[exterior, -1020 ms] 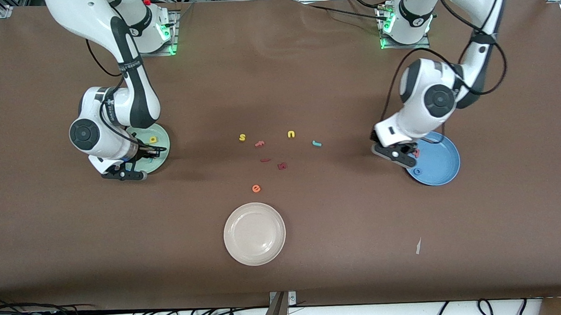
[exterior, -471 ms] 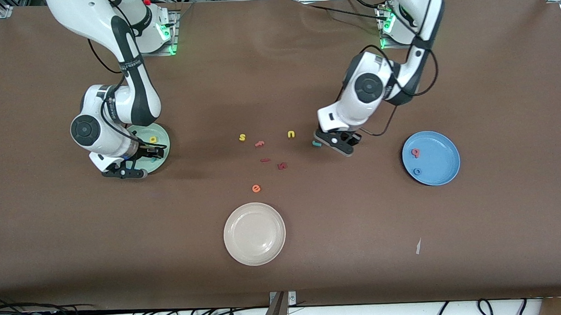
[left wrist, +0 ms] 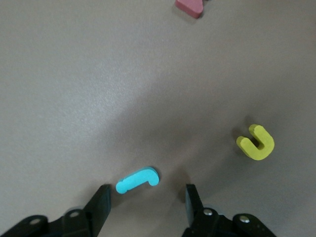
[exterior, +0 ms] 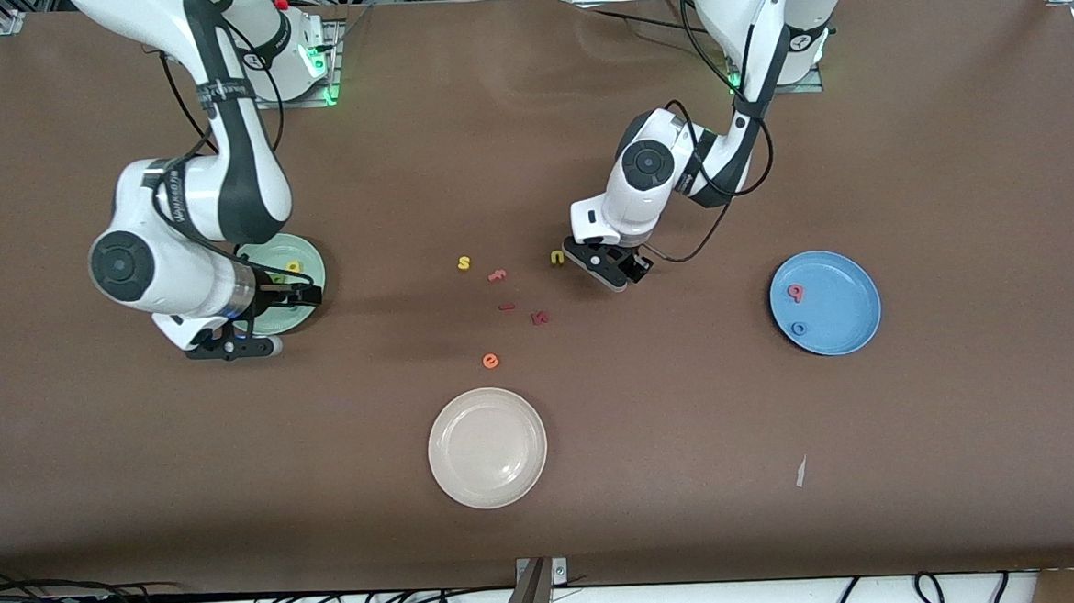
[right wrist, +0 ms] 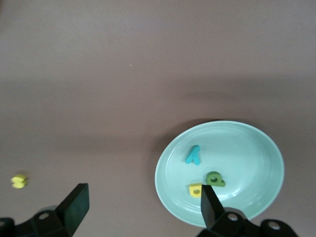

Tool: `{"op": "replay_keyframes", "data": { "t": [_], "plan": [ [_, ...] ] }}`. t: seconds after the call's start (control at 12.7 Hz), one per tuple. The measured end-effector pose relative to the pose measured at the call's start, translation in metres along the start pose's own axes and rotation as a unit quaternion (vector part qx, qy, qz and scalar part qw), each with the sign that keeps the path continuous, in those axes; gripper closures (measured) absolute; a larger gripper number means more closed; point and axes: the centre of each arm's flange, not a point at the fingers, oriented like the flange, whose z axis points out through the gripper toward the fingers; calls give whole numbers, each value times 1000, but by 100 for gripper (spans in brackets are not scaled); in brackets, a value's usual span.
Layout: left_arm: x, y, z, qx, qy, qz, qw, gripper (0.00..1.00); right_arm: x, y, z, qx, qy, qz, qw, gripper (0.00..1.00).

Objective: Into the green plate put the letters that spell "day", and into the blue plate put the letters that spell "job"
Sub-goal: 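Grasp the teal j with the left gripper while the right gripper retracts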

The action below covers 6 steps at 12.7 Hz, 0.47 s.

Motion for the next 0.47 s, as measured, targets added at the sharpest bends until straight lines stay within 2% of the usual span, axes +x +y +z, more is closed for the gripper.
{"op": "replay_keyframes", "data": {
  "t": [0.16, 0.31, 0.47],
  "plan": [
    [2, -1, -1, 3, 2, 4, 1000, 30, 3, 9, -35, -4, -8, -1, 1000, 0],
    [5, -2, -1, 4, 4, 5, 1000, 34, 5, 19, -72, -11, 1, -6, 1000, 0],
    [8, -4, -2, 6, 6, 5, 1000, 51, 6, 34, -115, -15, 20, -31, 999, 0]
  ]
}}
